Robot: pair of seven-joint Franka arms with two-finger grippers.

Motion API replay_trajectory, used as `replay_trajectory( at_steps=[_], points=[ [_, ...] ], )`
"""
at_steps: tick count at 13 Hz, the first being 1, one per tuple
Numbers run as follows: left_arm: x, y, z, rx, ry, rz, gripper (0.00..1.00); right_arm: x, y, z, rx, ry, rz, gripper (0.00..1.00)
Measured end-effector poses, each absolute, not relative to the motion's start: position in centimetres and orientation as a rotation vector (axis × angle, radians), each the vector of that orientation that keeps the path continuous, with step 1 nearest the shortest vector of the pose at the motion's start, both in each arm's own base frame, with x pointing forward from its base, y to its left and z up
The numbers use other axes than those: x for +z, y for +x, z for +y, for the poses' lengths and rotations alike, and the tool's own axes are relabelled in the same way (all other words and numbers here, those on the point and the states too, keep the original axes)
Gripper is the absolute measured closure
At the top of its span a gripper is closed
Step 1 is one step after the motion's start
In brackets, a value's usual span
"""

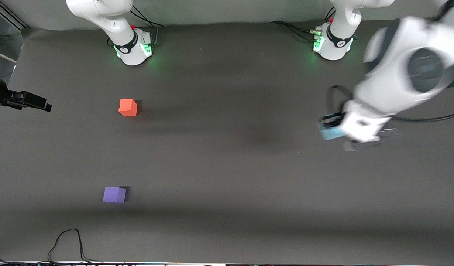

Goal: Place blue block between orange and purple blocks
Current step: 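Lift the blue cube and carry it toward the table middle, then lower the blue cube onto the table and open the left gripper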

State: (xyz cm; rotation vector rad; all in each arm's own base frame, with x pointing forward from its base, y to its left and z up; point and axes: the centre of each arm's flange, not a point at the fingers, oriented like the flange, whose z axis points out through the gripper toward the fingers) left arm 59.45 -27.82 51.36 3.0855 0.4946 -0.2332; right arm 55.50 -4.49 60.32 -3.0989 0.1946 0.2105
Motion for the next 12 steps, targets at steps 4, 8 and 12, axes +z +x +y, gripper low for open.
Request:
replay_trajectory(
  at_steps=[4, 8, 12],
  points=[
    [40.5, 60.4, -43.9, -0.146, 3.049, 0.578, 0.48, 60.1, 55.9, -3.5, 0.2, -3.103, 0.125, 0.0],
    [31.5, 59.9, -49.1, -0.057, 3.03, 0.625, 0.48, 59.7, 56.3, -2.2, 0.191, -3.108, 0.066, 0.0],
    [24.3, 57.6, -53.2, 0.079, 3.052, 0.65, 0.48, 59.0, 56.9, -2.1, 0.183, -3.111, 0.059, 0.0]
  ],
)
